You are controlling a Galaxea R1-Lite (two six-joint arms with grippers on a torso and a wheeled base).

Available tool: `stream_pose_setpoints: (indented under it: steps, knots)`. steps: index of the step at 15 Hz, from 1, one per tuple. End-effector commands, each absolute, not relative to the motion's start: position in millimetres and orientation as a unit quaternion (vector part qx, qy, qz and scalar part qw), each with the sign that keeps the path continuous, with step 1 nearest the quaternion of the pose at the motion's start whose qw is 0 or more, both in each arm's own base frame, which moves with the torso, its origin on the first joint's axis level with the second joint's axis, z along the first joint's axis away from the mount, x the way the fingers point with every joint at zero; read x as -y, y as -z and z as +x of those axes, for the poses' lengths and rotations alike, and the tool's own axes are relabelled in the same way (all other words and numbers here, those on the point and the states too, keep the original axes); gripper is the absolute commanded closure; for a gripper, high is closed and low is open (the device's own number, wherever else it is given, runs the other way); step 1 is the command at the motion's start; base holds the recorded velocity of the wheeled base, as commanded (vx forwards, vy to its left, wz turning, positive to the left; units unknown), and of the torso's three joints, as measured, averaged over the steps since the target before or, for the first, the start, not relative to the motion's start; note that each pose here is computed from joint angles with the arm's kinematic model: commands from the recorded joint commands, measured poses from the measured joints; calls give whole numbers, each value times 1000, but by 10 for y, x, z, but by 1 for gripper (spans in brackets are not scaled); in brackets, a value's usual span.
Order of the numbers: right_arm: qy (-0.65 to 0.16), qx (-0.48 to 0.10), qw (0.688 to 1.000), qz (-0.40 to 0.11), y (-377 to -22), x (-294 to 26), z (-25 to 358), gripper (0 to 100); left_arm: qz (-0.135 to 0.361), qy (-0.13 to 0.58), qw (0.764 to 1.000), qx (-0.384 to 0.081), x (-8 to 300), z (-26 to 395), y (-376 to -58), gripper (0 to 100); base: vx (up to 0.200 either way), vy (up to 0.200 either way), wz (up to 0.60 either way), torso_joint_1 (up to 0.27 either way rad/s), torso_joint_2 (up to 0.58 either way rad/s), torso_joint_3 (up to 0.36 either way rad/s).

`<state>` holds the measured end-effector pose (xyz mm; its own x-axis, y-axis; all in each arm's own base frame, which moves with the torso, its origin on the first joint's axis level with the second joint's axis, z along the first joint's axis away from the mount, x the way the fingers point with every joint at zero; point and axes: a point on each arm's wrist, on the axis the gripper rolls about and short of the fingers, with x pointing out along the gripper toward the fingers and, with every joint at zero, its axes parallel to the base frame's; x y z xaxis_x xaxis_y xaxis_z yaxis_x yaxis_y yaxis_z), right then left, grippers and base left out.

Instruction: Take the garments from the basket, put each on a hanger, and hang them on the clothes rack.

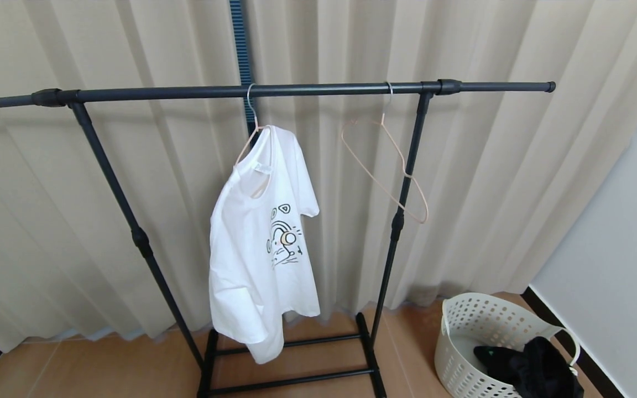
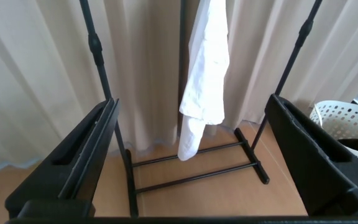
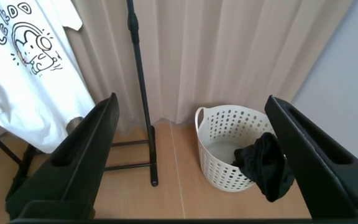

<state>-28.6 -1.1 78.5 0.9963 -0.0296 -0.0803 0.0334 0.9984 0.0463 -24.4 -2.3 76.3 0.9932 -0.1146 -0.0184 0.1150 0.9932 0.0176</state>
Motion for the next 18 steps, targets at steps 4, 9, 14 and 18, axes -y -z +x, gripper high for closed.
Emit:
stream_pose_setpoints:
  steps: [4,9,14,18]
  knots:
    - [16,-40,999,26,-785,11,-285,0,9,58,998,-9,23,-244,-768,0,0,0,0,-211,533,306]
    - [16,-40,999,26,-785,11,-285,0,8,58,998,-9,23,-243,-768,0,0,0,0,-201,541,333]
    - [16,-40,999,27,-785,11,-285,0,6,60,998,-9,24,-244,-768,0,0,0,0,-172,507,333]
    - [16,-40,999,26,-785,11,-285,0,6,60,998,-9,24,-244,-768,0,0,0,0,-121,421,298]
